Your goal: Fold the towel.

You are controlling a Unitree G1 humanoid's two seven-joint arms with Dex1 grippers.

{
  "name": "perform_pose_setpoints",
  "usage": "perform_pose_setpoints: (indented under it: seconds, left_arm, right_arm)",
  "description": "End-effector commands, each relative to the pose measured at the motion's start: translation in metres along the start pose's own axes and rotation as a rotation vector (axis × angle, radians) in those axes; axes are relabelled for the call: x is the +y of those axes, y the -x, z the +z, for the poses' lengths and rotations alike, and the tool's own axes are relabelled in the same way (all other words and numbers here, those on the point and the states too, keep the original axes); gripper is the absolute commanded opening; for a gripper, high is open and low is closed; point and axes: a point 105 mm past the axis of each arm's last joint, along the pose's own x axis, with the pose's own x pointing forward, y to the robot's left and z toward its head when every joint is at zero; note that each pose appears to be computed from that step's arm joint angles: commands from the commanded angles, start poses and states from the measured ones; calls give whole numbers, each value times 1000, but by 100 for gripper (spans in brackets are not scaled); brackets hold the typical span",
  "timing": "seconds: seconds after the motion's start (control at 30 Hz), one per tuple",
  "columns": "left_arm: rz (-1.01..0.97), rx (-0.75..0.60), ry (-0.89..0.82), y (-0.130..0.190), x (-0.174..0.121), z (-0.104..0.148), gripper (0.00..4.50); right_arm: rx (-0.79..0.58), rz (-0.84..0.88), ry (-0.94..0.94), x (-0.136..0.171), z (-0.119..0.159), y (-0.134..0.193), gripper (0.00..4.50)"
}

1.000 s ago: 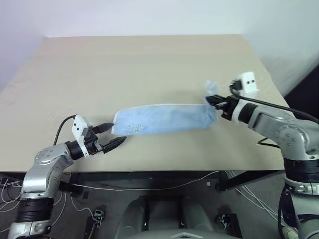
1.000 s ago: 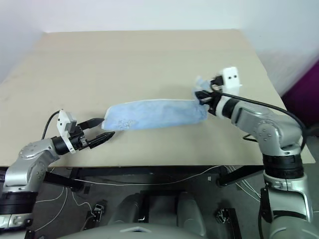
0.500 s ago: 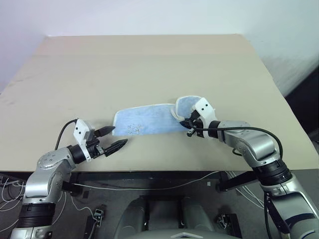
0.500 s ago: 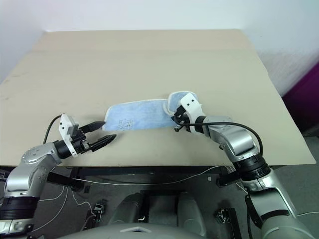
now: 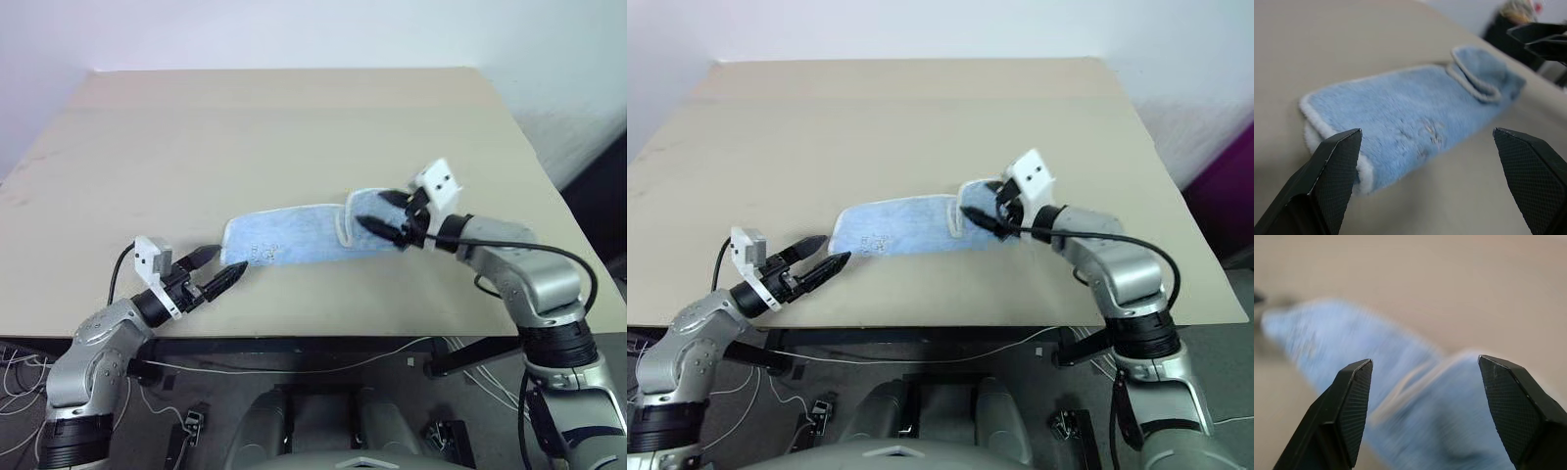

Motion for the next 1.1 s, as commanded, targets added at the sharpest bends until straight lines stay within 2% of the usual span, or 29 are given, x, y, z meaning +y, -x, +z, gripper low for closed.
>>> perform_pose_setpoints:
  seconds: [0.03,0.23,0.43,0.53,0.67,0.87,1.1]
  left_arm:
    - [30,-55,59,1,-8,14,450]
    - [139,-108,226,3,-12,7,450]
    - [240,-79,324,7,-20,-10,450]
    - [301,-51,364,10,-21,-21,450]
    - [358,-38,433,11,-22,-32,450]
    - [419,-18,602,1,-19,-44,450]
    - [374,12,747,-25,-24,-45,450]
  right_arm:
    - [-54,-77,4,-23,10,-4,275]
    - [-2,-76,-6,-33,-35,-35,59]
    - [146,26,47,-8,-98,-50,59]
    - [178,64,84,2,-114,-52,59]
    - [107,74,104,4,-100,-52,59]
    - [-81,48,189,-2,-41,-41,59]
    - [-141,26,223,-2,-16,-29,59]
